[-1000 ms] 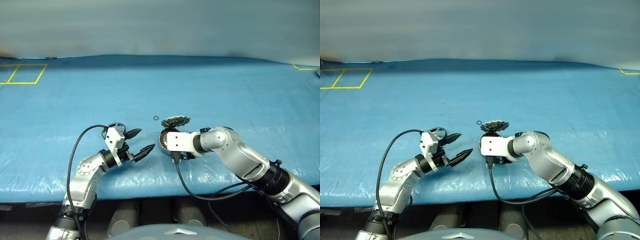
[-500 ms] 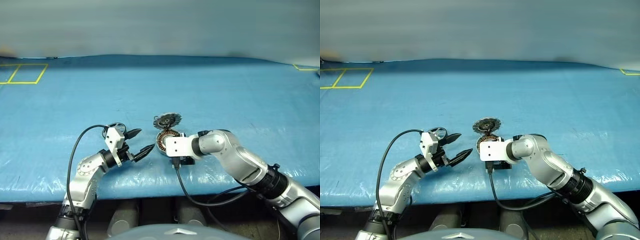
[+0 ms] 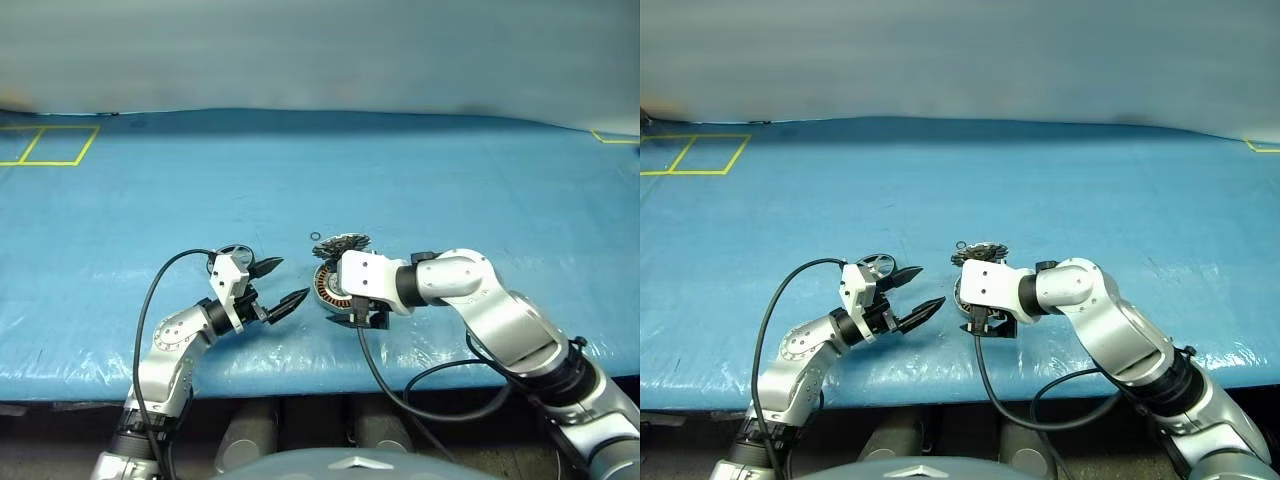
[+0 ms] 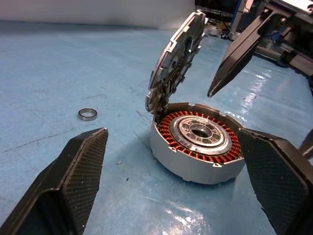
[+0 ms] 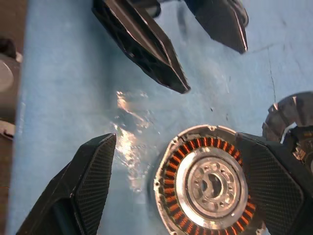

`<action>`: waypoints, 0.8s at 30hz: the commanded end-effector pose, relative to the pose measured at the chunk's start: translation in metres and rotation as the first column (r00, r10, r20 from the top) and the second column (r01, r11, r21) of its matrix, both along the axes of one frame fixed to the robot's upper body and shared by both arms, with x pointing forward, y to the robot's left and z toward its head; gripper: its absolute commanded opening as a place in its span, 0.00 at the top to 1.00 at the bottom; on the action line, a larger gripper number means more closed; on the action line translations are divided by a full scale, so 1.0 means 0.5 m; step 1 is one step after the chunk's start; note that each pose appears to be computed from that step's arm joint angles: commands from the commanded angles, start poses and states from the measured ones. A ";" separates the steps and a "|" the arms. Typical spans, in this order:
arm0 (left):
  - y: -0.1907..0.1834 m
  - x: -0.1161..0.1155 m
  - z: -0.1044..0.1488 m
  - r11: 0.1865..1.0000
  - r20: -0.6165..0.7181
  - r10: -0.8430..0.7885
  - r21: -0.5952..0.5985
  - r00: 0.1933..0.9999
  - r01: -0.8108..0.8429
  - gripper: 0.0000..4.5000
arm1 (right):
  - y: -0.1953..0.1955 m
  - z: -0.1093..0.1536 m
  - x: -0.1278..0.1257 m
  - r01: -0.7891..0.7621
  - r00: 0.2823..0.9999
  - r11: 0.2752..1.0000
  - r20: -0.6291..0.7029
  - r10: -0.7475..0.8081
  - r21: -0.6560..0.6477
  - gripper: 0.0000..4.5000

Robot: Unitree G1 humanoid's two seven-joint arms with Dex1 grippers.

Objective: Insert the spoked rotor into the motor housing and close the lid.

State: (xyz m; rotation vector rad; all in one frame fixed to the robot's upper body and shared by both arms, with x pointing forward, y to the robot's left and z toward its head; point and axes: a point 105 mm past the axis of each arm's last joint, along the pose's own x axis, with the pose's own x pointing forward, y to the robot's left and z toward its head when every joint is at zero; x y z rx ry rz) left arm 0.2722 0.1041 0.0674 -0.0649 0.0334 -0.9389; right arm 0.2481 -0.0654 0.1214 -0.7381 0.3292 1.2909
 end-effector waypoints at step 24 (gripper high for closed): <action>-0.015 0.259 0.099 0.957 0.038 -0.087 0.280 0.995 0.073 0.00 | -0.084 -0.007 -0.054 0.530 0.844 0.713 -0.208 -0.494 0.459 0.09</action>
